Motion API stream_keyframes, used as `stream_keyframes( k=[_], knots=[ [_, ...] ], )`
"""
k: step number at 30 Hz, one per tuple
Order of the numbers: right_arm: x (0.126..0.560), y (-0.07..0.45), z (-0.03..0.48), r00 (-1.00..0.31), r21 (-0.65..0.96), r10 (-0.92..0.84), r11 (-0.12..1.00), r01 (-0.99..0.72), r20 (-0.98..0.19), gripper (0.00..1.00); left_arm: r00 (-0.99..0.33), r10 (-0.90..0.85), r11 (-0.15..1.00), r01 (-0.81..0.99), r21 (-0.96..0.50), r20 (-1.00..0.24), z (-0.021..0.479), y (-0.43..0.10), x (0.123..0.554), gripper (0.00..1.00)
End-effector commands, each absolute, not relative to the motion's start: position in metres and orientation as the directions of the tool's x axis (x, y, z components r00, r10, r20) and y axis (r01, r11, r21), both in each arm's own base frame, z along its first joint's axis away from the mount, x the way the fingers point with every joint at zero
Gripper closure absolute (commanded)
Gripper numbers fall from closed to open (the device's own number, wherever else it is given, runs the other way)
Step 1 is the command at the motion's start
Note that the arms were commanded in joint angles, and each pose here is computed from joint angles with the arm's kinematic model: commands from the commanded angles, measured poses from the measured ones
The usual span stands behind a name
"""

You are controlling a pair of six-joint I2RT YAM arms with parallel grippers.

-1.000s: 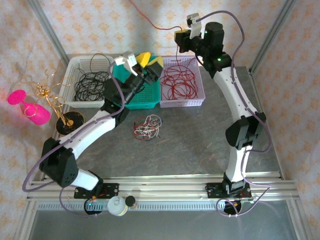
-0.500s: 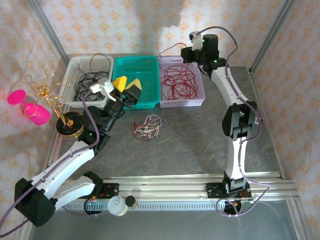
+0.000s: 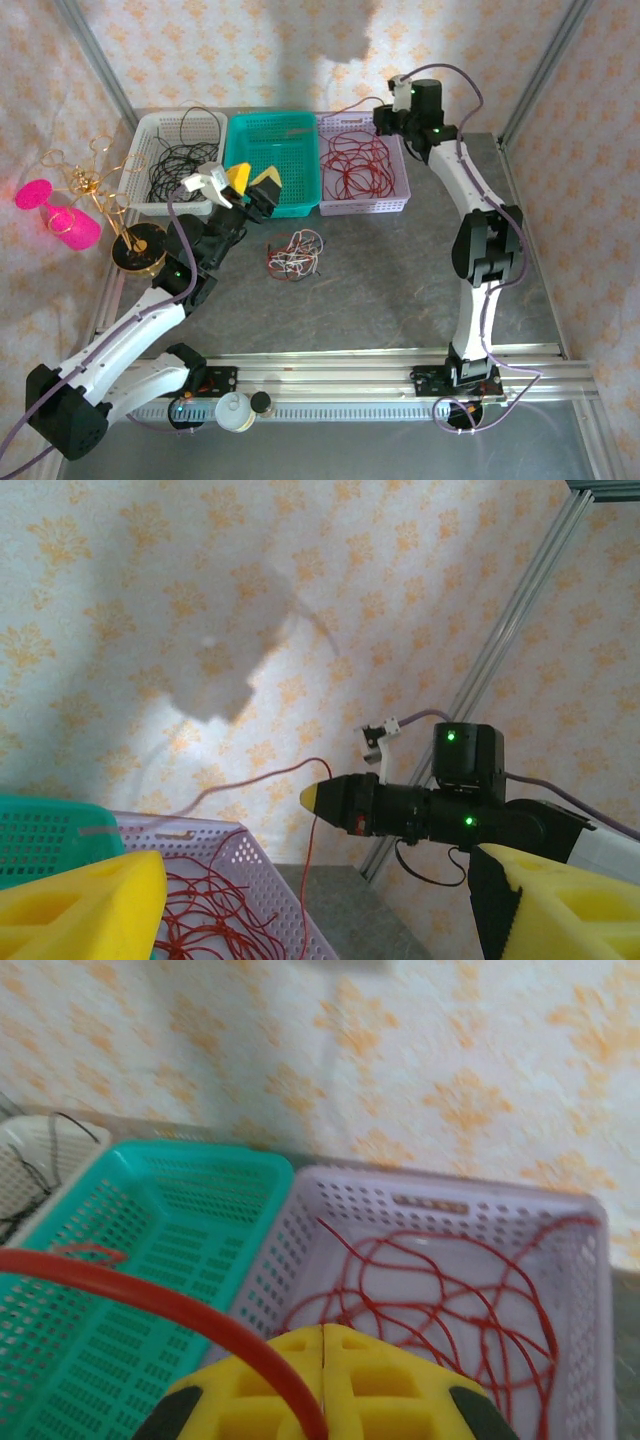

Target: Untangle the cables

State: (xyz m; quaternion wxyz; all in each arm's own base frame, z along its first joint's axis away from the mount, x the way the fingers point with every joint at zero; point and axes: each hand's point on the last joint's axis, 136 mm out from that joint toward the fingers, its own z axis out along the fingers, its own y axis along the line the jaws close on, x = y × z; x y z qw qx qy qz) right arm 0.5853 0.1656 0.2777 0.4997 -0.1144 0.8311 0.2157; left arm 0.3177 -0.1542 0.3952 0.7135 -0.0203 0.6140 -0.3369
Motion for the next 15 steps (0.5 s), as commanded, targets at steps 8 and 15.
stream_keyframes(
  k=[8, 15],
  knots=[
    [0.582, 0.09, 0.247, -0.505, 0.209, 0.078, 0.955, -0.208, -0.86, 1.0, 0.021, -0.494, 0.791, 0.427, -0.439, -0.869, 0.387, -0.148, 0.316, 0.22],
    [0.581, 0.121, 0.213, -0.569, 0.229, 0.012, 0.922, -0.311, -0.822, 0.98, 0.0, -0.493, 0.784, 0.433, -0.444, -0.87, 0.383, -0.153, 0.321, 0.22]
  ],
)
